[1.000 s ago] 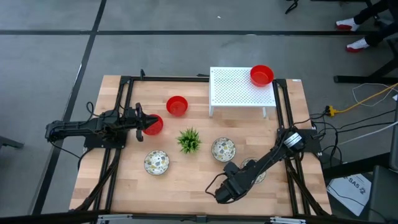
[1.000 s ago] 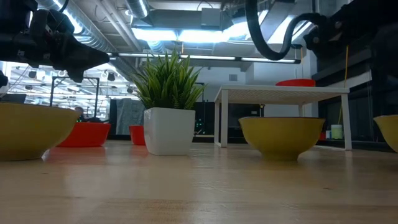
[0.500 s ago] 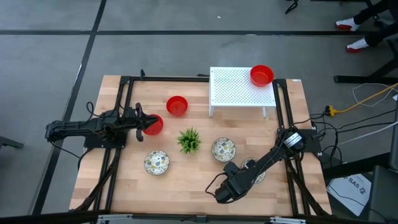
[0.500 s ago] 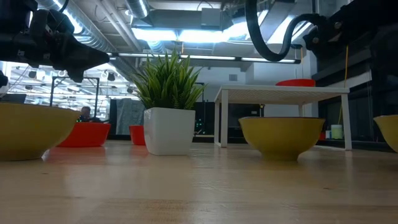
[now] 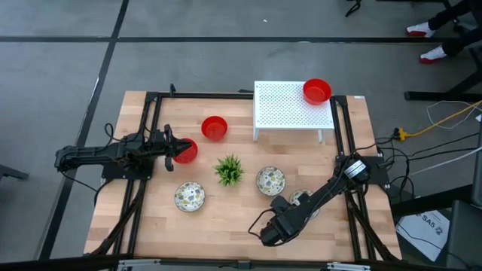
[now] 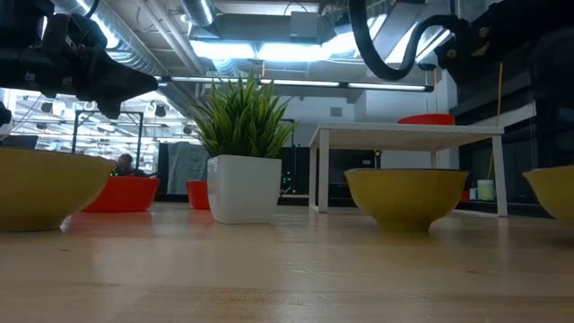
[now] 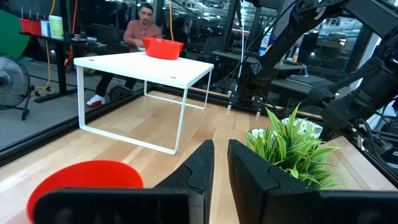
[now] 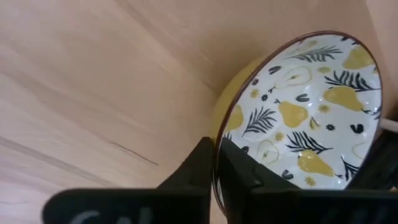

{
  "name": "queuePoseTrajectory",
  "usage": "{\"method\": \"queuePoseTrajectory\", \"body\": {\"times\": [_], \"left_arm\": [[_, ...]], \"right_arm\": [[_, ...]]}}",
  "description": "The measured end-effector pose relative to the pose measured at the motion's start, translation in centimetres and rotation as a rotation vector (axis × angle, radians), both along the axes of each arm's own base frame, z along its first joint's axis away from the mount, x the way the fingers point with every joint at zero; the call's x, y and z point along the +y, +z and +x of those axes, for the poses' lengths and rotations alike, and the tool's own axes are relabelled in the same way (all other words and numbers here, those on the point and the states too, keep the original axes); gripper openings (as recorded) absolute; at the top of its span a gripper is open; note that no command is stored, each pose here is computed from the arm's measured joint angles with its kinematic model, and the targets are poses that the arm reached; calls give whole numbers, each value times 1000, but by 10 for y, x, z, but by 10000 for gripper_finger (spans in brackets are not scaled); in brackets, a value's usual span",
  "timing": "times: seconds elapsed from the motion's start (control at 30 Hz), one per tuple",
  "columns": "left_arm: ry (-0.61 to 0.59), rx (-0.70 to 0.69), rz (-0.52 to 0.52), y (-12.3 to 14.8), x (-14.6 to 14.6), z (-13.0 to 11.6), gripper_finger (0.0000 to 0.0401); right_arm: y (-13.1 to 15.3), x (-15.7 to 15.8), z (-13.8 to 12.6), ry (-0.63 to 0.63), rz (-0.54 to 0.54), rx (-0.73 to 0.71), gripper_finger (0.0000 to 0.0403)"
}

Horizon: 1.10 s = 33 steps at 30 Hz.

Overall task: Pick & Place Mini bowls
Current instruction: Put the bottom right white bowl on the shelf

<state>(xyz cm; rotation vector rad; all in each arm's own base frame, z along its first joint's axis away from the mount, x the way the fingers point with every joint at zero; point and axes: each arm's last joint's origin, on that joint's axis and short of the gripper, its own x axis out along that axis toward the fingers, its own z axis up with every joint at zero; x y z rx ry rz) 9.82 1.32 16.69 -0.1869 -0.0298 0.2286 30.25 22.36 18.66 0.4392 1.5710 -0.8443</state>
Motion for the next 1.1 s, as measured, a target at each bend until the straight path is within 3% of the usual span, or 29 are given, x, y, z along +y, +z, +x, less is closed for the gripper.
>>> {"method": "queuePoseTrajectory", "body": {"times": [0.77, 1.1], "left_arm": [[0, 0, 0, 0, 0, 0, 45], [0, 0, 0, 0, 0, 0, 42]], "right_arm": [[54, 8, 12, 13, 68, -129, 8], [100, 10, 13, 68, 115, -189, 8]]}}
